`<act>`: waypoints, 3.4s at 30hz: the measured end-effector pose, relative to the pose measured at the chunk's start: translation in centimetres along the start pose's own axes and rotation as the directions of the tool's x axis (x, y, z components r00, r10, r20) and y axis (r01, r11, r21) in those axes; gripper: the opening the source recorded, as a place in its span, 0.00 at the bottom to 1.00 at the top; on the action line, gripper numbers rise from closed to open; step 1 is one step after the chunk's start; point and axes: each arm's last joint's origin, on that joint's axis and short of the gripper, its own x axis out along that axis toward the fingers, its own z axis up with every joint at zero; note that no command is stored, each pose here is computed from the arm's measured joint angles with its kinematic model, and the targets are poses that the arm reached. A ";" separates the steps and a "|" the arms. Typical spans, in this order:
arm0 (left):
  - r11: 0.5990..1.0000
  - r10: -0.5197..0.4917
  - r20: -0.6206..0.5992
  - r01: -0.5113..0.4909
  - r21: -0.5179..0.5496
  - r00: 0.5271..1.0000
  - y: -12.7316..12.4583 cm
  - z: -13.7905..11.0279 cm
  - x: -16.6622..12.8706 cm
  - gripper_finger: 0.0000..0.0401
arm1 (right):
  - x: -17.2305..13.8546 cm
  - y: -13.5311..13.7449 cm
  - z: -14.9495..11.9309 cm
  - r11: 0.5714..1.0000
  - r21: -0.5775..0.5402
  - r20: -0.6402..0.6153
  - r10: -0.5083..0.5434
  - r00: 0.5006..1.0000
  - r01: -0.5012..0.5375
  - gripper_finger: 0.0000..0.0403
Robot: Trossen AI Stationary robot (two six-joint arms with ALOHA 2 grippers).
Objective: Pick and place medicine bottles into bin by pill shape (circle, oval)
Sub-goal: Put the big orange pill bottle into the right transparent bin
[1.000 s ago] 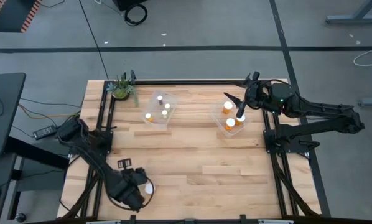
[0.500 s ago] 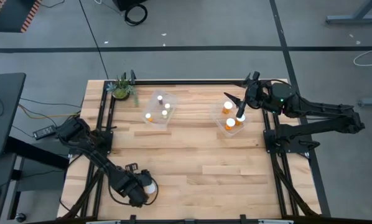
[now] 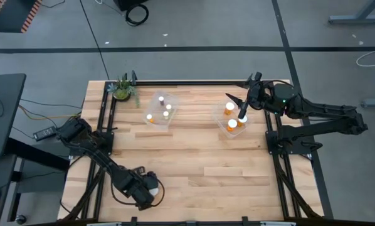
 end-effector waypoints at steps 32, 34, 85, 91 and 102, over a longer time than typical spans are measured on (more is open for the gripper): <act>0.977 -0.079 0.215 0.033 0.209 0.973 -0.2 3.2 0.0 0.44 | 0.0 0.0 0.0 1.000 0.000 0.000 0.000 1.000 0.000 0.58; 0.975 -0.081 0.228 0.029 0.221 0.970 0.1 3.8 0.1 0.47 | 0.0 0.0 0.0 1.000 0.000 0.000 0.000 1.000 0.000 0.58; 0.948 0.084 0.772 -0.290 0.133 0.630 19.7 25.8 0.2 0.49 | 0.0 -0.2 0.4 0.999 -0.019 0.042 -0.025 0.999 0.025 0.58; 0.936 0.075 0.802 -0.319 0.149 0.593 19.7 29.9 0.3 0.50 | 0.0 -0.2 0.4 0.999 -0.022 0.042 -0.024 0.999 0.025 0.58; 0.938 0.096 0.750 -0.312 0.151 0.654 21.1 34.1 2.5 0.49 | 0.0 -0.2 0.3 0.999 -0.027 0.033 -0.024 0.999 0.025 0.58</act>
